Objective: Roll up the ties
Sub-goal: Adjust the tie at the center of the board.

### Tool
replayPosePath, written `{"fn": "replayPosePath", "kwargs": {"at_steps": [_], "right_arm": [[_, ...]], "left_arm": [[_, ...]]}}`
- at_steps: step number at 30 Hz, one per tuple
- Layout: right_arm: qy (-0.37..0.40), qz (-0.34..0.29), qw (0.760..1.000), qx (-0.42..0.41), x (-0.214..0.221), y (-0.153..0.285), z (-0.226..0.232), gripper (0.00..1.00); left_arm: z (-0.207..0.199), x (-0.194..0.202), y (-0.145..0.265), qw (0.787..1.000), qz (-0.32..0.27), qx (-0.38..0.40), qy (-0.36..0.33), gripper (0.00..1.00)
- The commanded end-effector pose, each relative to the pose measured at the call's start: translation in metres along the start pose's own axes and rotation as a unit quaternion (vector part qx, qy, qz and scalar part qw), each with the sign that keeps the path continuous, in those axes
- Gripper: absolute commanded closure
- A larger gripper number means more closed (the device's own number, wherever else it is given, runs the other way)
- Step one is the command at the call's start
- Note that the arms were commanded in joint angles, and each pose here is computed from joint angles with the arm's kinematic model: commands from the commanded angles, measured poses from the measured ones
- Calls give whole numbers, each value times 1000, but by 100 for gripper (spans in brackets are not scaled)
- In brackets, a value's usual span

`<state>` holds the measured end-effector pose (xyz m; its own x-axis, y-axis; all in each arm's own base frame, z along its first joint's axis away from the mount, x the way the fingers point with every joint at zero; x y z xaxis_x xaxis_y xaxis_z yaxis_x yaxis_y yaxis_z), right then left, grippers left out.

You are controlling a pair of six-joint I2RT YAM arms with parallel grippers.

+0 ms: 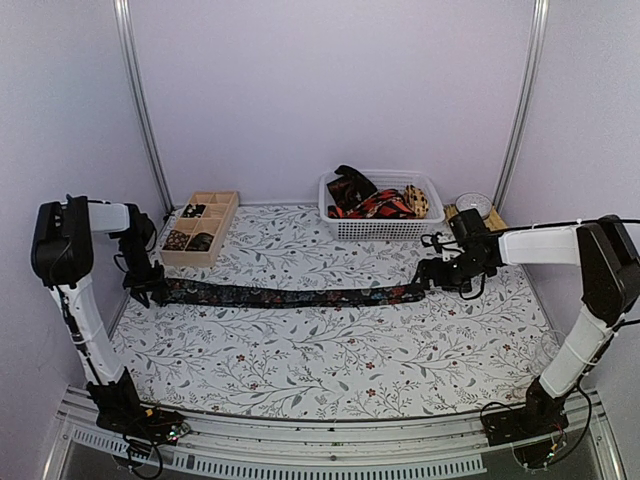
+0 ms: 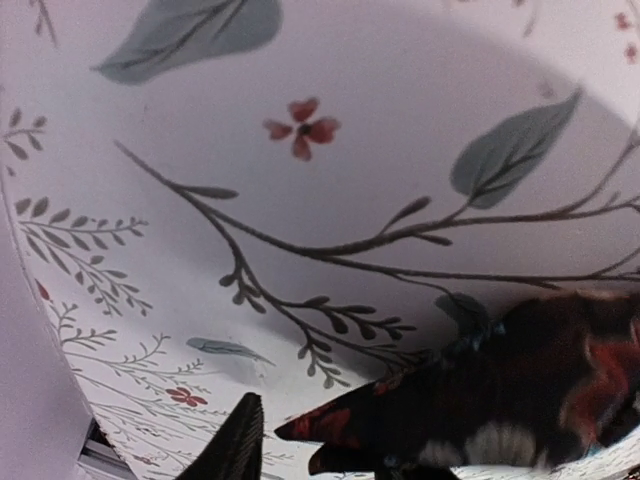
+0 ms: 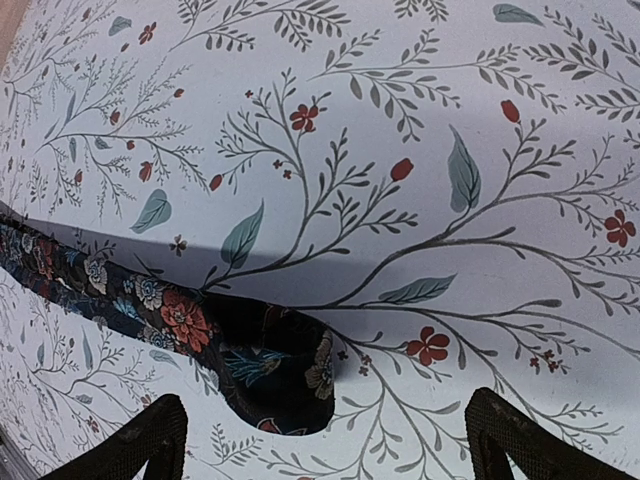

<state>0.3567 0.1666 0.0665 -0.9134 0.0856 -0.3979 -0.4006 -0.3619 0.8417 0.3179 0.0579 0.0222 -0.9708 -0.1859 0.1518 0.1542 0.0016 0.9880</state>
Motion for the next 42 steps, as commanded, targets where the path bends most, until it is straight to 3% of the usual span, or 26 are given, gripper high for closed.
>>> {"fn": "replayPosePath", "kwargs": {"at_steps": [1,5,9,17,20,27,34,42], "right_arm": [[-19,20,999,-18,10,-22,-2,3],[-35,22,998,-36,13,-28,-2,4],[-61,28,995,-76,15,-35,4,7],[-98,34,987,-127,21,-42,13,13],[-104,39,984,-138,23,-44,16,15],[-110,41,982,-146,28,-42,16,19],[-113,42,981,-151,28,-42,17,26],[-105,28,983,-148,20,-29,21,26]], "left_arm": [[0,-17,48,996,-93,9,9,60],[-4,-22,81,987,-158,21,13,56],[-14,-20,101,979,-204,28,1,45],[-41,-15,72,972,-207,110,-16,25],[-38,-17,62,974,-202,100,-14,20],[-25,-23,43,977,-199,81,1,20],[4,-24,31,981,-191,-10,15,24],[25,-28,15,982,-167,-80,21,28]]}}
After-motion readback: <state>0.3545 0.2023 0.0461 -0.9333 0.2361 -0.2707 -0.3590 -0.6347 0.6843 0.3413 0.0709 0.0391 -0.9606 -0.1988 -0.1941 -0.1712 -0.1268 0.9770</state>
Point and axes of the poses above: each gripper's point midway between its finger pads, its own y axis back along the fingers, its own z axis along the line the jaws close on, x = y × z, the point moved 1 cm from there along y, back along the fingers, and after that the axes turned 6 degrees about -y, right-handed, at the moved point
